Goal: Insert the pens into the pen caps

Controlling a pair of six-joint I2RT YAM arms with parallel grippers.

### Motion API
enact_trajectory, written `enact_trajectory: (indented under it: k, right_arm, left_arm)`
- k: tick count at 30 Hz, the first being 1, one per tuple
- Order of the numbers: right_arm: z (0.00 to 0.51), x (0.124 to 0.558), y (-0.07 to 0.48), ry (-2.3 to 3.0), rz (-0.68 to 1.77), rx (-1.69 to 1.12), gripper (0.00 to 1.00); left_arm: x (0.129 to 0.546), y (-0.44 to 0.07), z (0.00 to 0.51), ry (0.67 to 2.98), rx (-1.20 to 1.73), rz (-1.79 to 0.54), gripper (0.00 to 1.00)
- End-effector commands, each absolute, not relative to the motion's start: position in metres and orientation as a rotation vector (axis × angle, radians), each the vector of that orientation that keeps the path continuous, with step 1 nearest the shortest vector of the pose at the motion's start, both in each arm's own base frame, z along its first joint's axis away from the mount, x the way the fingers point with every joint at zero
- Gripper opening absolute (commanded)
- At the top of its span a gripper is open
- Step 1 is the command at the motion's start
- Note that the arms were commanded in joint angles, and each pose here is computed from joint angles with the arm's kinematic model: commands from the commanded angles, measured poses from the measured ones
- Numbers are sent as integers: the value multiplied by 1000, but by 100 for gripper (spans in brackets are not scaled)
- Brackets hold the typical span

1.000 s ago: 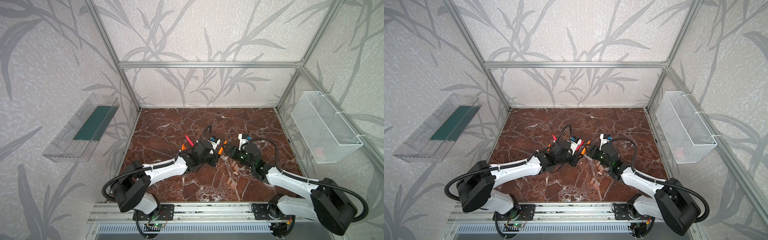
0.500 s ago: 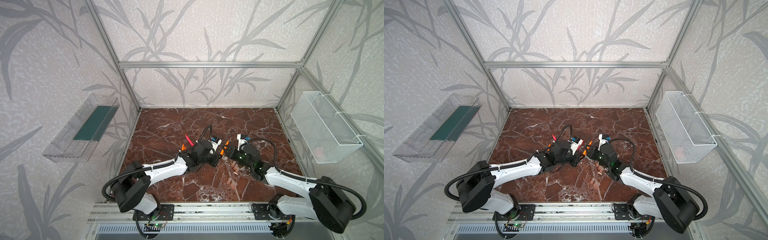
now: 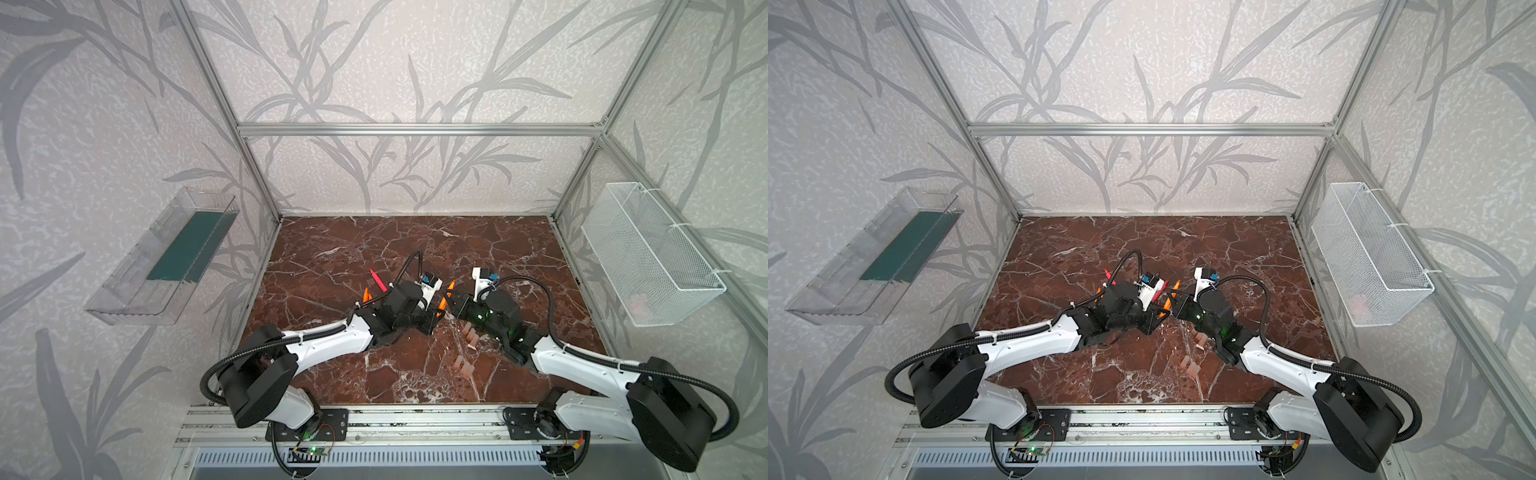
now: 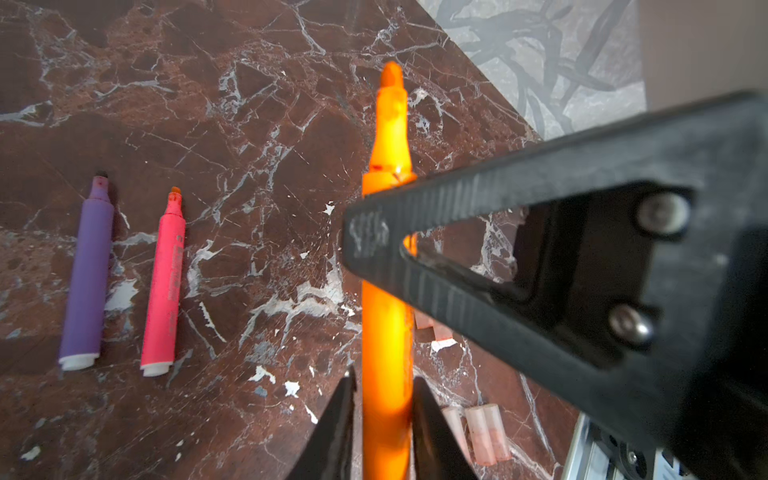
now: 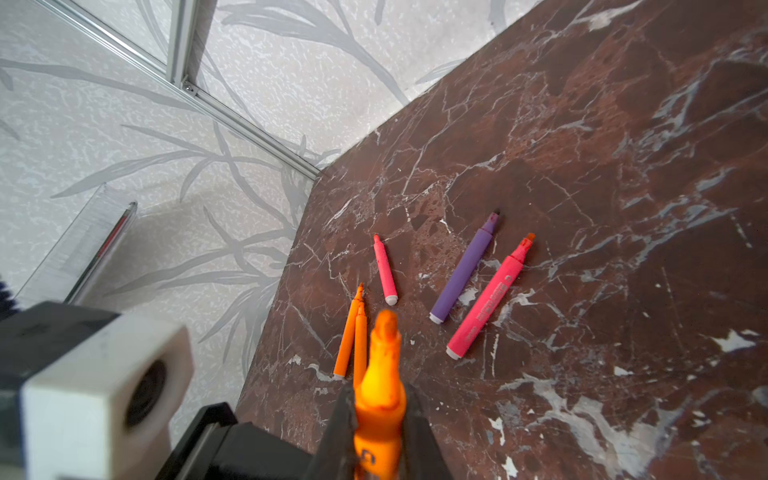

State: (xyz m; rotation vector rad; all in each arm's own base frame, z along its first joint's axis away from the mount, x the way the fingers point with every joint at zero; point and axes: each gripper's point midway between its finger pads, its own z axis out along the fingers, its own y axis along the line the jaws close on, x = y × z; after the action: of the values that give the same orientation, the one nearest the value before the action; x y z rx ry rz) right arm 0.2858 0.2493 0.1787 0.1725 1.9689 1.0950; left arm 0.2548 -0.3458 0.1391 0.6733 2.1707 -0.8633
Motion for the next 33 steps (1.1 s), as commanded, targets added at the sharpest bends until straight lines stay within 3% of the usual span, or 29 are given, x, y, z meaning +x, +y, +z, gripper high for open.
enact_trajectory:
  k: [1,5,11,21,27,28,30,33]
  right_arm:
    - [187,280,249,1925,1076,160,3]
    - [190,274,255,1914,1093,145,1]
    - [186,272,258,1920,1090,152,0]
    - [185,265,261,1902,1155,177,0]
    - [182,264,260,1904,1158,193,0]
    - [182,264,260,1904,1160,195,0]
    - [182,264,261,1903,1160,184,15]
    - [181,261,260,1935,1131,155,52]
  left_arm:
    - [256,-345,152,2115,660,-873,35]
    - [256,-344,154,2105,652,-874,42]
    - [256,-340,156,2087,633,-869,42]
    - [259,-340,159,2054,615,-876,29]
    - [260,-341,158,2044,608,-886,16]
    - [260,-341,159,2036,604,-889,10]
    - [261,-339,161,2013,589,-891,0]
    - [266,-323,160,2023,514,-825,0]
